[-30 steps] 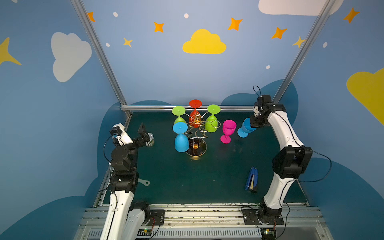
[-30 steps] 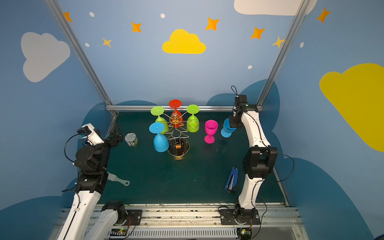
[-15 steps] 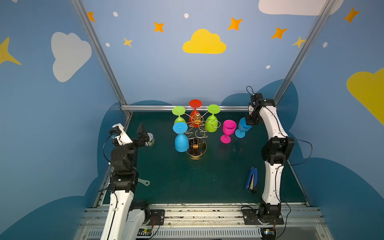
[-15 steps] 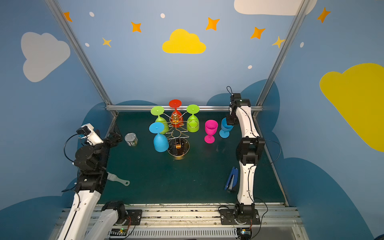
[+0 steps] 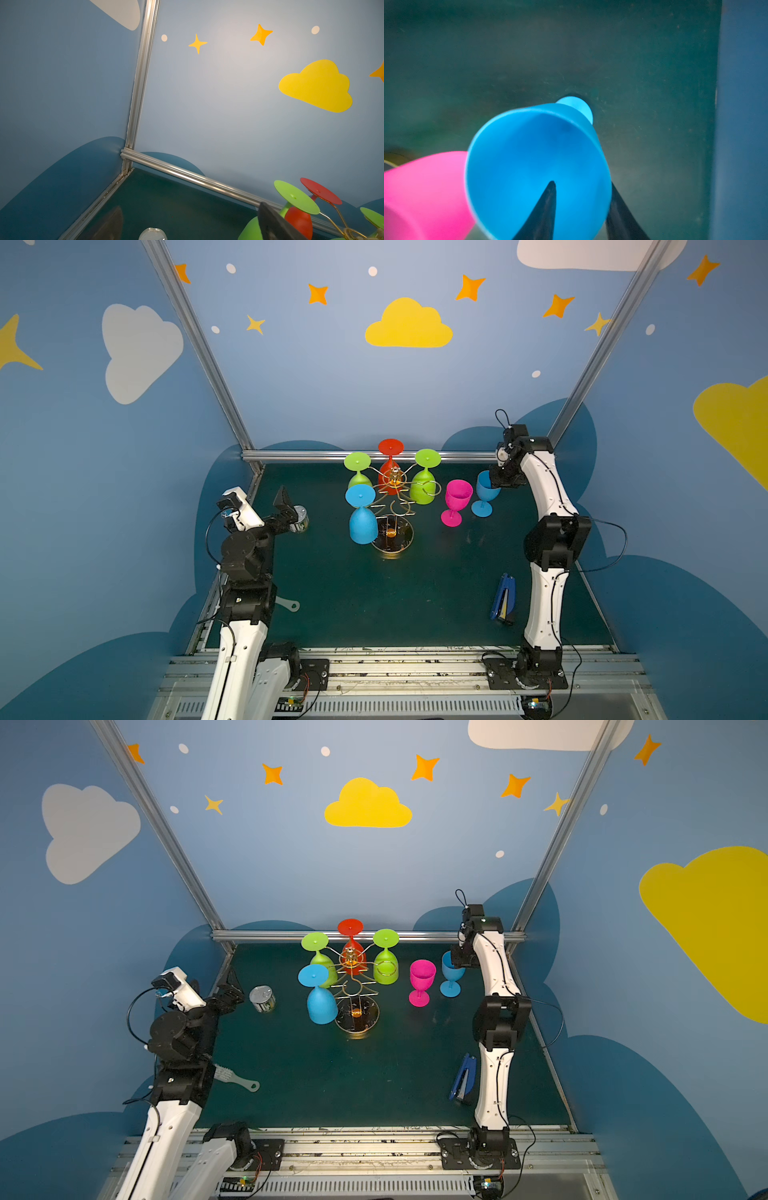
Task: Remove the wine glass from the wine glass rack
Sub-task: 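Open the right gripper and lift it away from the standing blue glass, then reach the left gripper to the hanging blue glass foot while the right gripper moves inward, then close the left gripper on the foot of the hanging blue glass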
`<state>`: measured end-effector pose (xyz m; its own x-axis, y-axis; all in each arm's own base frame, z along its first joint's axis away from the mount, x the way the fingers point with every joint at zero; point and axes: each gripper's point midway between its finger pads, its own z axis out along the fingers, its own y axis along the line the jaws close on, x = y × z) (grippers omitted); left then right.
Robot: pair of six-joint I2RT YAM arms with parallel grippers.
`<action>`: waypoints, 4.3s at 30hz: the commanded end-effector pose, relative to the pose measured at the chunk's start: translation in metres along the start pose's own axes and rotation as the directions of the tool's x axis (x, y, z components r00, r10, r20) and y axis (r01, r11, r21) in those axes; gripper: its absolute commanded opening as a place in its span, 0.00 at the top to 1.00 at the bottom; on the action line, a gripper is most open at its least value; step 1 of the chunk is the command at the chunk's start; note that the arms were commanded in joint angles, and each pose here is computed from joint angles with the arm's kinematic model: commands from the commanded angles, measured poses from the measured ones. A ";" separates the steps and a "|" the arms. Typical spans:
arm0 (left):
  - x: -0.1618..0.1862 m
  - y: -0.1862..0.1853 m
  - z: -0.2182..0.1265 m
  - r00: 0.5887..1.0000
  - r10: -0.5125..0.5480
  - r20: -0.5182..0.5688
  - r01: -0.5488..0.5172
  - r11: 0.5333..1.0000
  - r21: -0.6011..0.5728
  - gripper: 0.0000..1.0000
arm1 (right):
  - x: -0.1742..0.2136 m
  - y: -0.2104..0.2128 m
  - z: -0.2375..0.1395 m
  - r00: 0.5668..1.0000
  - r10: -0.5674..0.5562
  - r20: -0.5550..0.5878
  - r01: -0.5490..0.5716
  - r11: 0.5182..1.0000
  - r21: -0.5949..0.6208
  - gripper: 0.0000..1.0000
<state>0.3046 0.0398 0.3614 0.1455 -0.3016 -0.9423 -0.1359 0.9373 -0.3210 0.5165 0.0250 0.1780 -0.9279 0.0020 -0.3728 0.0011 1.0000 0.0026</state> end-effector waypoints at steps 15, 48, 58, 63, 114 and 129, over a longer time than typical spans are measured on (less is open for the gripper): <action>0.001 -0.001 -0.005 0.999 -0.032 -0.013 0.032 0.999 0.011 0.01 | 0.019 0.030 -0.182 0.838 0.262 0.478 -0.005 0.881 -0.474 0.53; 0.073 -0.154 -0.016 0.503 -0.161 -0.849 0.742 0.585 0.328 0.39 | 0.178 0.093 -0.179 0.827 0.263 0.497 0.129 0.772 -0.622 0.32; 0.090 -0.173 0.000 0.487 -0.112 -0.866 0.731 0.594 0.335 0.43 | 0.183 0.092 -0.195 0.807 0.269 0.525 0.142 0.775 -0.616 0.32; 0.096 -0.175 0.005 0.479 -0.107 -0.871 0.730 0.600 0.328 0.51 | 0.185 0.088 -0.206 0.788 0.271 0.553 0.151 0.785 -0.600 0.32; 0.061 -0.189 -0.001 0.444 -0.174 -0.879 0.809 0.500 0.310 0.97 | 0.188 0.086 -0.217 0.761 0.292 0.579 0.157 0.783 -0.602 0.31; 0.066 -0.191 0.007 0.438 -0.192 -0.878 0.811 0.506 0.294 0.97 | 0.192 0.085 -0.224 0.753 0.296 0.588 0.165 0.780 -0.604 0.31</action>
<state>0.3449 -0.1548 0.3520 -0.7883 -0.4701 -0.3970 0.2920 0.2821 -0.9139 0.2594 0.1094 0.3078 -0.4945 0.2995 -0.8160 -0.3639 0.7812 0.5072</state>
